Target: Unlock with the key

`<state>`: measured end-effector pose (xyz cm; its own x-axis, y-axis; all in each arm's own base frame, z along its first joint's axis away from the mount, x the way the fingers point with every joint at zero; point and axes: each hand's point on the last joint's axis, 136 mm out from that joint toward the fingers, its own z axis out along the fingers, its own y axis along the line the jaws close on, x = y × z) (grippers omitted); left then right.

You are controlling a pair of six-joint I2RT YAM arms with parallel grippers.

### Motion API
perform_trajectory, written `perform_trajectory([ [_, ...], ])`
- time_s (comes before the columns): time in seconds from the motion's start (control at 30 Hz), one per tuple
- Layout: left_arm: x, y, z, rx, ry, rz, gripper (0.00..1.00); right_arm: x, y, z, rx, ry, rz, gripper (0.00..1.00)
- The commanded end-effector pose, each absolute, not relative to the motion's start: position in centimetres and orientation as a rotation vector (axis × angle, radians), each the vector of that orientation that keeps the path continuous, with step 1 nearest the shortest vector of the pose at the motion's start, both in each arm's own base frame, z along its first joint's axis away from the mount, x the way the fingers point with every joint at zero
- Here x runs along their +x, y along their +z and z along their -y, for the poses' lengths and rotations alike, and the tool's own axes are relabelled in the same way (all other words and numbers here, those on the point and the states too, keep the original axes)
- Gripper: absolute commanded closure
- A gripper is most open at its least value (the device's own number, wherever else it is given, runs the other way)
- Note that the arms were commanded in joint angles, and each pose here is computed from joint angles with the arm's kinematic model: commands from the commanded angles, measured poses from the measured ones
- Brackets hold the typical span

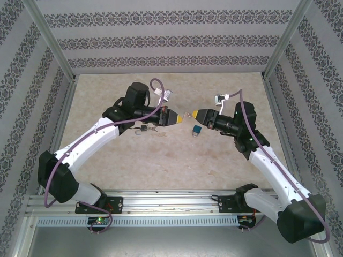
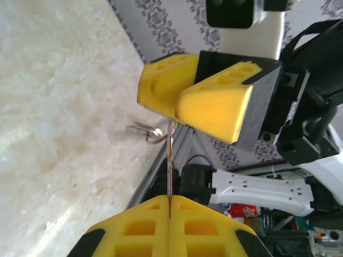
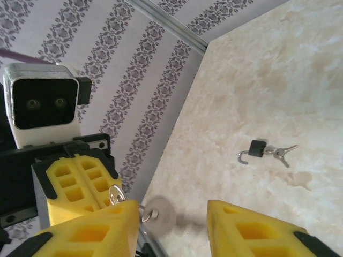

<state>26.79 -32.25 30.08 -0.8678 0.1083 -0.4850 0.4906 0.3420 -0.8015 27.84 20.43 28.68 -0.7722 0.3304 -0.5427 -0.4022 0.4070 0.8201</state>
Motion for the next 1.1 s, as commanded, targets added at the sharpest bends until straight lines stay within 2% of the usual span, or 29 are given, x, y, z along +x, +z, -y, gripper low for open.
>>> perform_trajectory([
  [0.0, 25.8, 28.6, 31.0, 0.601, -1.444, -2.372, 1.0, 27.6, 30.1, -20.3, -0.152, 1.374, -1.954, 0.58],
  [0.23, 24.5, 30.0, 31.3, 0.702, -1.511, -2.336, 1.0, 26.0, 31.2, -22.4, -0.306, 1.469, -1.903, 0.53],
  [0.4, 23.7, 30.6, 31.6, 0.745, -1.561, -2.311, 1.0, 24.8, 31.6, -23.9, -0.394, 1.565, -1.896, 0.58],
  [0.67, 23.3, 31.1, 31.7, 0.771, -1.577, -2.283, 1.0, 23.8, 31.4, -25.0, -0.458, 1.611, -1.903, 0.55],
  [1.07, 23.3, 30.4, 31.6, 0.774, -1.565, -2.289, 1.0, 22.9, 31.3, -24.8, -0.485, 1.632, -1.907, 0.7],
])
